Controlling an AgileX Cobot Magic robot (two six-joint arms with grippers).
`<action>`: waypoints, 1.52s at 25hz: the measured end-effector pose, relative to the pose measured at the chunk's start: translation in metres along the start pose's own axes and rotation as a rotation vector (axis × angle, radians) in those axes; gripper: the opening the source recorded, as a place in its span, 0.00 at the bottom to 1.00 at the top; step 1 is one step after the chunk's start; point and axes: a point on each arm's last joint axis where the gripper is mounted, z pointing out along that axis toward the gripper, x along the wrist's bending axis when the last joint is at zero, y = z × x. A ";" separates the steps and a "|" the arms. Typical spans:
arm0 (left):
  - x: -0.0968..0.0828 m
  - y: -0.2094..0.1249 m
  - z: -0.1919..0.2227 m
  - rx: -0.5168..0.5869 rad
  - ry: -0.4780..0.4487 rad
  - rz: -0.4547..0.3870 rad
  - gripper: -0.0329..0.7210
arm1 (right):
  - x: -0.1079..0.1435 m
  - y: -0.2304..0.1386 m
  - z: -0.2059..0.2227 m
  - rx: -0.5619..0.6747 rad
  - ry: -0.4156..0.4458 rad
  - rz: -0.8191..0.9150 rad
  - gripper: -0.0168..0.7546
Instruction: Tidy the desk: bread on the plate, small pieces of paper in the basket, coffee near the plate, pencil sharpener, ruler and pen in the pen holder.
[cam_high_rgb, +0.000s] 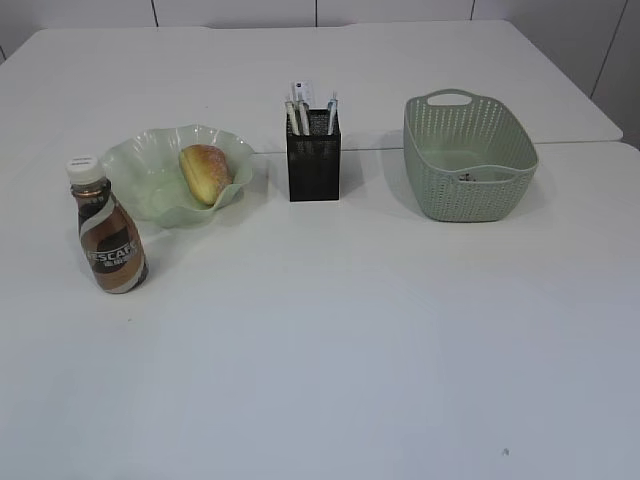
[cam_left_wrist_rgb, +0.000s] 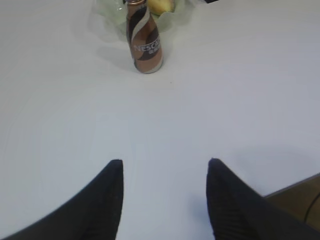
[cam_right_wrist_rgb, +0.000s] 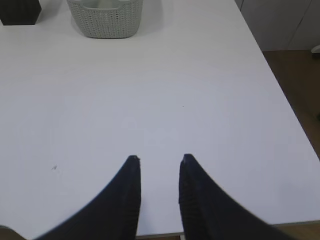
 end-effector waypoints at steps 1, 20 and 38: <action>0.000 0.000 0.000 -0.001 0.016 -0.009 0.54 | 0.000 0.000 0.000 0.001 -0.008 0.005 0.31; 0.000 0.000 0.001 0.002 0.042 -0.026 0.47 | 0.000 0.000 0.000 0.001 -0.015 0.009 0.31; 0.004 0.000 0.000 0.001 0.088 -0.149 0.41 | 0.000 0.000 0.000 0.003 -0.015 0.009 0.31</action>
